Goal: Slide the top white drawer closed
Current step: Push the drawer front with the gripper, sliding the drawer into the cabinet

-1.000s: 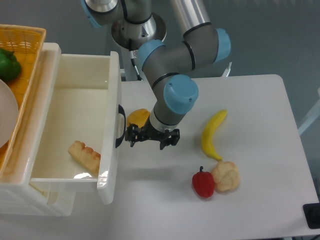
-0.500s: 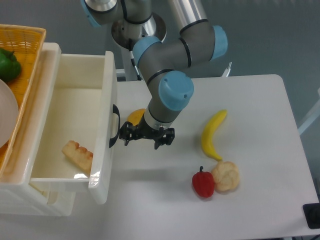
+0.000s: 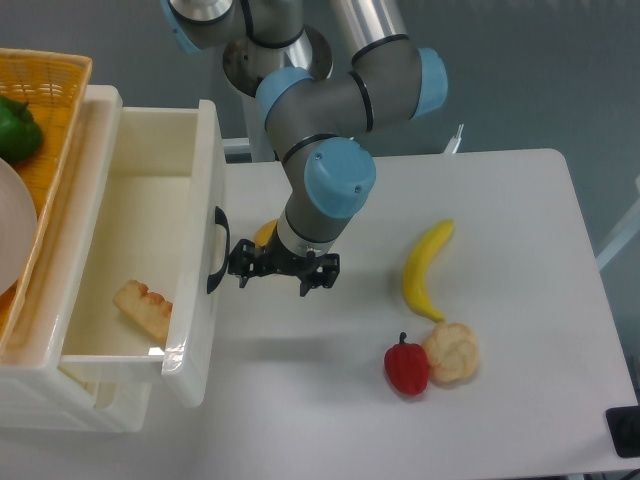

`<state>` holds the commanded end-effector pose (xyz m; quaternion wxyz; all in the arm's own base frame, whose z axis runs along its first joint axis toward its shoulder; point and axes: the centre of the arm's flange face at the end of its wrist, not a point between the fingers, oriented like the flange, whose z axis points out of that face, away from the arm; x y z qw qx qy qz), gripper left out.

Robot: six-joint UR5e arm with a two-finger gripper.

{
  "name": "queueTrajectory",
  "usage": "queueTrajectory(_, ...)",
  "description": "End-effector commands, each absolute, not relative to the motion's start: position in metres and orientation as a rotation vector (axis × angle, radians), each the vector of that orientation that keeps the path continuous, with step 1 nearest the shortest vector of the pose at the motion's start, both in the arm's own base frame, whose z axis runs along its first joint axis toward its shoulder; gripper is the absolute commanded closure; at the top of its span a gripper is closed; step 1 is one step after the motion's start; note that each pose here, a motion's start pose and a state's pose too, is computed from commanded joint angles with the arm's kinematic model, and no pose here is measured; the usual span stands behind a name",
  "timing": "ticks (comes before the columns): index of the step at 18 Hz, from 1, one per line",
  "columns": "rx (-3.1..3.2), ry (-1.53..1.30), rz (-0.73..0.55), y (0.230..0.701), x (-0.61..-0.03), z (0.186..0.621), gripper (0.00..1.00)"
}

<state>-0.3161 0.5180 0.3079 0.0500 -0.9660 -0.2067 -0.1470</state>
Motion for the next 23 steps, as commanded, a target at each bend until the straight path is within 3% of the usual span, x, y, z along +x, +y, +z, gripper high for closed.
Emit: queueTrajectory(23,-2.994,-0.569,-0.343,0.541,-0.275,0.321,0.00)
